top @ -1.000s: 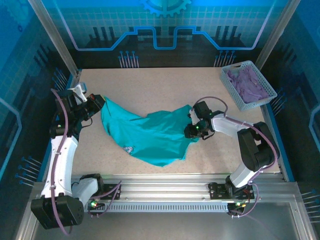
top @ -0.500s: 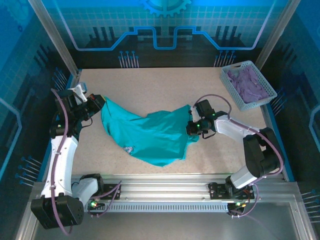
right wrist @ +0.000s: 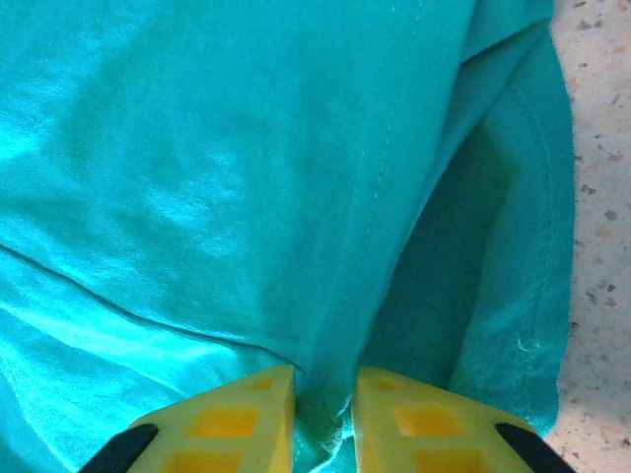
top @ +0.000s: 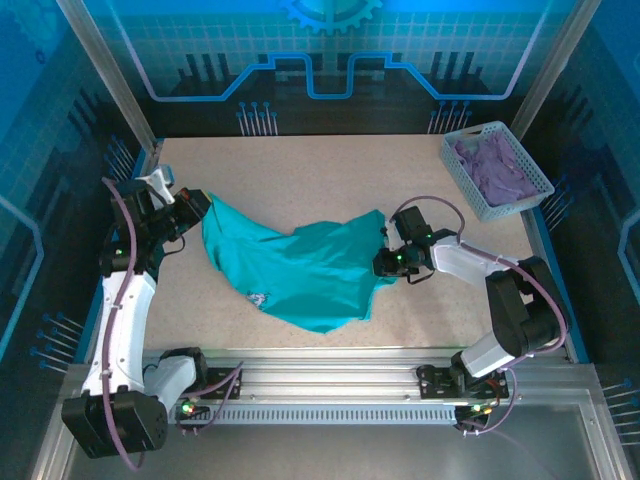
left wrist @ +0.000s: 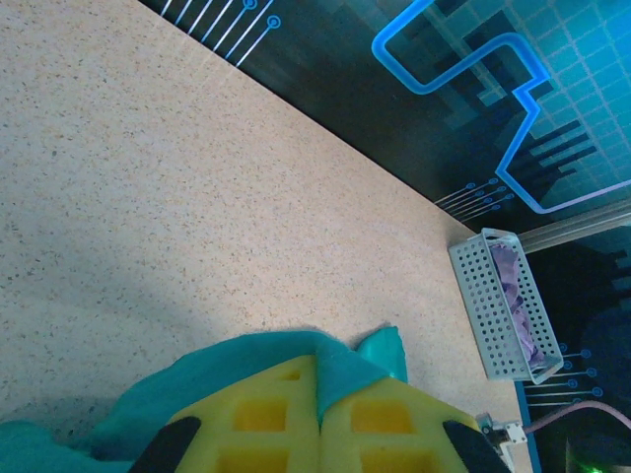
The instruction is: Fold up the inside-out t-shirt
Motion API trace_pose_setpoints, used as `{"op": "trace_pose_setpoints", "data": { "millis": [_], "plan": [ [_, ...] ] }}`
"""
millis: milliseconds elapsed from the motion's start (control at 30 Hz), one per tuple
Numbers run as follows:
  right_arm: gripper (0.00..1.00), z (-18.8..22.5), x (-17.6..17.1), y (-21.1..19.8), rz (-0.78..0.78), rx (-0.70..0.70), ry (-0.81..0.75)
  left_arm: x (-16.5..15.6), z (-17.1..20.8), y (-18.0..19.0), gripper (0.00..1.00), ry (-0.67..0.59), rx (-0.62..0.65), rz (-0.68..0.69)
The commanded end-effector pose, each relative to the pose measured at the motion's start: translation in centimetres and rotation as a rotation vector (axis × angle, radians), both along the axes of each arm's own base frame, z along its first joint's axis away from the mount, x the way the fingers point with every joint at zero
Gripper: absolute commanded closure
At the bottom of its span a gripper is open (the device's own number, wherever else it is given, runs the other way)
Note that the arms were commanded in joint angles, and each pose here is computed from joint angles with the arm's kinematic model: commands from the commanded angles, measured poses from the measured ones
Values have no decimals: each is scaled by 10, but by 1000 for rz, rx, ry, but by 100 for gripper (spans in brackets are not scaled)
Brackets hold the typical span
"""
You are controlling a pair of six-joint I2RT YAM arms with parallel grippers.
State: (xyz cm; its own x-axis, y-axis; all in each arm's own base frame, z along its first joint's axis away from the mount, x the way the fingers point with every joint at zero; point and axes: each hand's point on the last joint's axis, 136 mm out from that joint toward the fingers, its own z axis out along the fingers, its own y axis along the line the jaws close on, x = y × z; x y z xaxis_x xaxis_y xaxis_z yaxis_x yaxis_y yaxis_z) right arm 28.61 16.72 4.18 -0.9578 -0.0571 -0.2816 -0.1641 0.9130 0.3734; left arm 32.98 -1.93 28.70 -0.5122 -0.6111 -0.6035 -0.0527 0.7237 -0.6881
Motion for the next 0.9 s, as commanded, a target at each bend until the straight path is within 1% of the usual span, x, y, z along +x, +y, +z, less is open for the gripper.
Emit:
{"op": "trace_pose_setpoints", "data": {
  "millis": [0, 133, 200, 300, 400, 500, 567, 633, 667, 733, 800, 867],
  "plan": [
    [75, -8, -4, 1, -8, 14, 21, -2, 5, -6, 100, -36, 12, -35],
    [74, -7, -3, 6, -4, 35, 17, -2, 6, -6, 100, -38, 11, -38],
    [77, -7, -2, 8, -7, 41, 14, -2, 5, -6, 100, -38, 12, -38],
    [86, -5, 2, 6, -17, 31, -3, -3, 5, -6, 100, -37, 11, -37],
    [95, 17, 11, 3, -24, 34, -76, -2, 5, -6, 100, -37, 11, -36],
    [100, 74, 29, 2, -29, 102, -226, 0, 10, -6, 100, -41, -6, -28],
    [100, 135, 43, -5, -41, 175, -370, 0, 22, -5, 100, -59, -23, -19],
    [100, 189, 49, -22, -72, 240, -493, -1, 38, 0, 100, -75, -43, 10],
    [100, 216, 51, -33, -93, 272, -551, -2, 50, 4, 100, -90, -49, 23],
    [100, 257, 50, -54, -131, 309, -640, -6, 76, 16, 100, -132, -60, 66],
    [100, 290, 47, -73, -164, 309, -718, -11, 107, 27, 100, -196, -91, 107],
    [100, 325, 39, -92, -194, 315, -797, -18, 143, 36, 100, -269, -153, 128]
  ]
}}
